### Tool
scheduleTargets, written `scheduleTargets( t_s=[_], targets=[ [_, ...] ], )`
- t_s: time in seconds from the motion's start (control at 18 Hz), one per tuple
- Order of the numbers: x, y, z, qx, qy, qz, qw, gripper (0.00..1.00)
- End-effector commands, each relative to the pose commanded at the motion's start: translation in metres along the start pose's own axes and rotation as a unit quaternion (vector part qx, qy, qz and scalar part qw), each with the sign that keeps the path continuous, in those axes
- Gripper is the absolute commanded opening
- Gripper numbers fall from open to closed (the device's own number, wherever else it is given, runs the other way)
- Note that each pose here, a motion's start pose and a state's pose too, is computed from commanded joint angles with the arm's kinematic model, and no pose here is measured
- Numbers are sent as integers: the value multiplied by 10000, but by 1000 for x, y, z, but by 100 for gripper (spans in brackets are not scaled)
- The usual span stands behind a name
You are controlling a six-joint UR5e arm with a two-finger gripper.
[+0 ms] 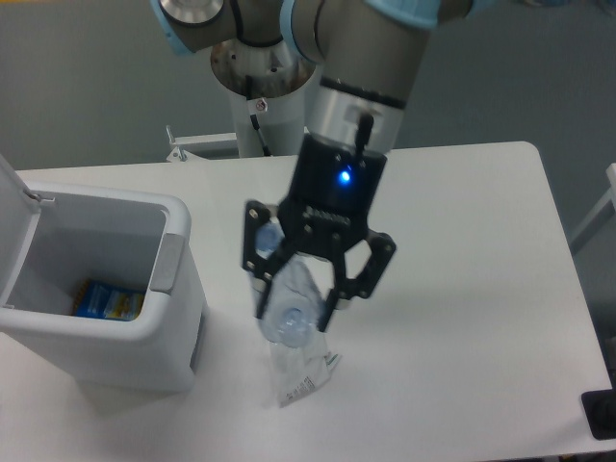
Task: Place the trash in the trash can
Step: 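Lift the bottle and carry it over the white trash bin, then open the gripper to drop the bottle into the bin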
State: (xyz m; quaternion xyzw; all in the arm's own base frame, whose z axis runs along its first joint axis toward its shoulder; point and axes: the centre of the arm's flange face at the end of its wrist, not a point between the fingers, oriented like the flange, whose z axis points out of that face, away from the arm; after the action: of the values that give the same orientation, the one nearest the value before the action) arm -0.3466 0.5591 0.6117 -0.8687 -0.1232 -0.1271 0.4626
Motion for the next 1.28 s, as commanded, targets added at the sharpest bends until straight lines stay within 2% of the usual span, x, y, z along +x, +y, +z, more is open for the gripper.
scheduleTargets(
  t_s=[0.28, 0.61, 0.83, 1.28],
  targets=[
    [43, -13, -8, 180, 437, 224, 9986, 48],
    [92, -12, 24, 213, 764, 669, 9946, 53],
    [107, -4, 54, 96, 963, 768, 9923, 53],
    [99, 10, 90, -104, 1095, 675, 9916, 53]
  ],
)
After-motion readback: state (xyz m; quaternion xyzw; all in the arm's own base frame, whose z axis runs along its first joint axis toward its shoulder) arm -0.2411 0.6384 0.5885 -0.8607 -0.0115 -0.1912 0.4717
